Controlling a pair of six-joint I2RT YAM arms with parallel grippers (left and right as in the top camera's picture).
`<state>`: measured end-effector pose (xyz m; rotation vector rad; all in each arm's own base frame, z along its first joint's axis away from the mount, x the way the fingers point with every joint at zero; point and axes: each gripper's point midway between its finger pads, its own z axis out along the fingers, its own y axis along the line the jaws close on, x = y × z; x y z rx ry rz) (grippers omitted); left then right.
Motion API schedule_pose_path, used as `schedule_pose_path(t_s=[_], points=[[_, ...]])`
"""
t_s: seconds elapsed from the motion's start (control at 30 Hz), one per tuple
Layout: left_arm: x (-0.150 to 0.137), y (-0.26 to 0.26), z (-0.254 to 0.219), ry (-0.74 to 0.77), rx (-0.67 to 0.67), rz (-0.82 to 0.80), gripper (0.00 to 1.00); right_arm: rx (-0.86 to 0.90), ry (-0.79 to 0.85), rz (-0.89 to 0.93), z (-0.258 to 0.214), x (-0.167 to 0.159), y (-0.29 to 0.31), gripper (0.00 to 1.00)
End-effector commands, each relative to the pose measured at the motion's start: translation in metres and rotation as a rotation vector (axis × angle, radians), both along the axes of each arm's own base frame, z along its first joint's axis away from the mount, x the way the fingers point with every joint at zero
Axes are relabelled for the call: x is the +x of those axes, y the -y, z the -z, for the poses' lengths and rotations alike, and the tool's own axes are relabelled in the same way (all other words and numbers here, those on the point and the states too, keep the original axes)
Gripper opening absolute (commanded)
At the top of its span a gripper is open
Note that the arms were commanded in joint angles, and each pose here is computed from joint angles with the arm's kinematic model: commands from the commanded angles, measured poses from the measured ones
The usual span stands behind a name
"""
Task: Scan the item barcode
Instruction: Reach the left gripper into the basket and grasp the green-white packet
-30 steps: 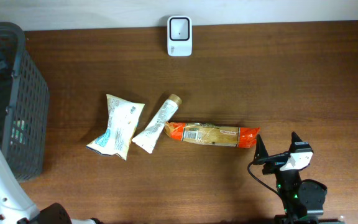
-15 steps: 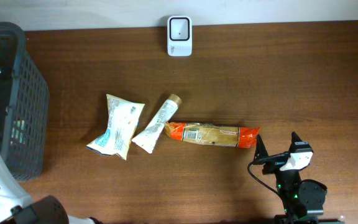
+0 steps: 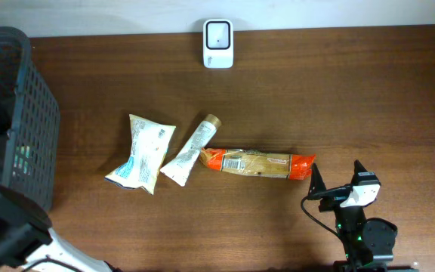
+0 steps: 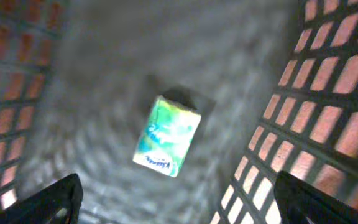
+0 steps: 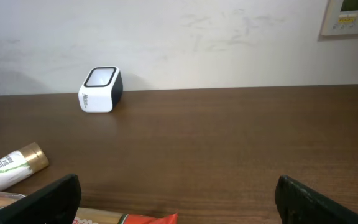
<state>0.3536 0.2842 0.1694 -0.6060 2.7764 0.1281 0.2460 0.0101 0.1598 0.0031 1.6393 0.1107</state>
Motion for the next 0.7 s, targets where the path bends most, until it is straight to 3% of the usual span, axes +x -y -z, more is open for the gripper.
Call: schedule_pose_path(t_s=[0.0, 0.37, 0.43, 0.53, 0.67], points=[[0.008, 0.002, 0.032, -0.042, -0.054, 0.087, 0.96, -0.004, -0.003, 0.003, 0.002, 0.000, 0.001, 0.99], [0.004, -0.007, 0.114, -0.207, -0.102, 0.182, 0.94, -0.004, -0.003, 0.003, 0.002, 0.000, 0.001, 0.99], [0.004, -0.006, 0.123, -0.221, -0.116, 0.183, 0.87, -0.004, -0.003, 0.003, 0.002, 0.000, 0.001, 0.99], [0.001, -0.004, 0.133, -0.242, -0.137, 0.184, 0.67, -0.004, -0.003, 0.003, 0.002, 0.000, 0.001, 0.98], [-0.003, 0.000, 0.141, -0.268, -0.162, 0.181, 0.30, -0.004, -0.003, 0.003, 0.002, 0.000, 0.001, 0.99]])
